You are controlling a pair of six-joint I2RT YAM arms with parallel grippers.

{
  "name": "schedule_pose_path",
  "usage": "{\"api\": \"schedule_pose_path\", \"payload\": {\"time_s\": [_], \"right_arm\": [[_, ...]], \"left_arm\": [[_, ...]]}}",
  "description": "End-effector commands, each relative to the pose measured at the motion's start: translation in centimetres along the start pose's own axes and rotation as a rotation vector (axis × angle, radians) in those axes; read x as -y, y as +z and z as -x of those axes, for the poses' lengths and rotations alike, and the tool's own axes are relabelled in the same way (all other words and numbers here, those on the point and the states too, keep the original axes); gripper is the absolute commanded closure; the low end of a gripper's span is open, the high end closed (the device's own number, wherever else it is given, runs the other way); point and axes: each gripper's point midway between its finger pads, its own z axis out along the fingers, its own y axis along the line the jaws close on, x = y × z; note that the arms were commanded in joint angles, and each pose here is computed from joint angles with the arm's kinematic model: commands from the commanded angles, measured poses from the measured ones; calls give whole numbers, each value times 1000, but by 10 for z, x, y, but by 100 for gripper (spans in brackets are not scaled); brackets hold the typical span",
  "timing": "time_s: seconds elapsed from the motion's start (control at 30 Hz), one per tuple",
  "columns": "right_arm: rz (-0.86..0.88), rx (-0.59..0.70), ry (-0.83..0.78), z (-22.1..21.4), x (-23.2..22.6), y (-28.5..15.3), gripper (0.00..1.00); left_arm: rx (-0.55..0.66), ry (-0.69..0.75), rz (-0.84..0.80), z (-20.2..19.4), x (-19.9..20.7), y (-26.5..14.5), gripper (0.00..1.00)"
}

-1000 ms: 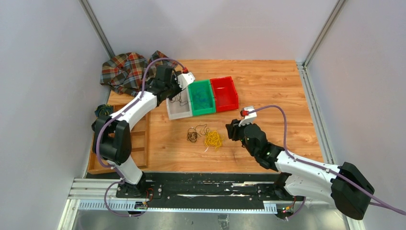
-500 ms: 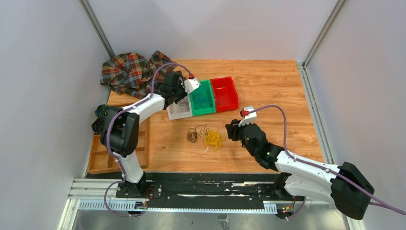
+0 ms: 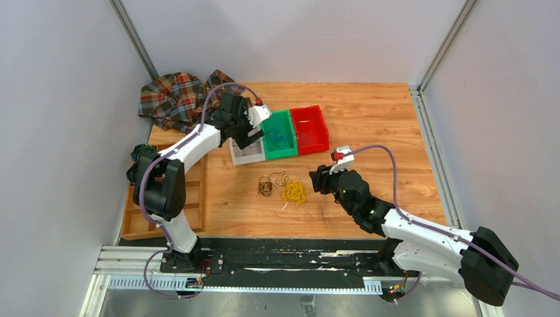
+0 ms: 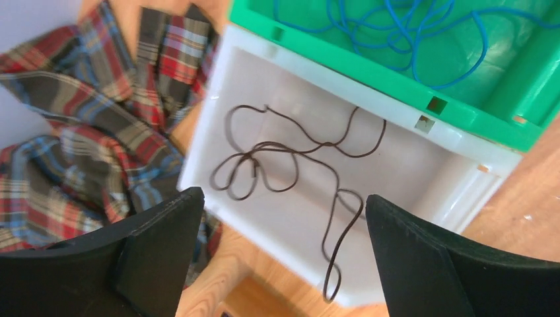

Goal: Untangle the cables

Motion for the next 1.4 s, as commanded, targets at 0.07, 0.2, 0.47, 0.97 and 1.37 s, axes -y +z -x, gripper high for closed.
{"api": "schedule_pose_path", "payload": {"time_s": [0.07, 0.2, 0.47, 0.97, 1.37], "right_arm": [[65, 24, -28, 22, -16, 7, 50], [134, -11, -52, 23, -37, 19, 45], [245, -89, -109, 7, -78, 41, 44], [427, -323, -153, -66, -128, 72, 44], [403, -396, -81, -93, -130, 88, 62]], "left_arm": [[153, -48, -116, 44, -18, -80, 2], [199, -62, -199, 52, -3, -114, 2], [215, -97, -311, 37, 39, -128, 10], [175, -150, -569, 7, 117, -145, 2], [134, -212, -558, -2, 125, -124, 1]]}}
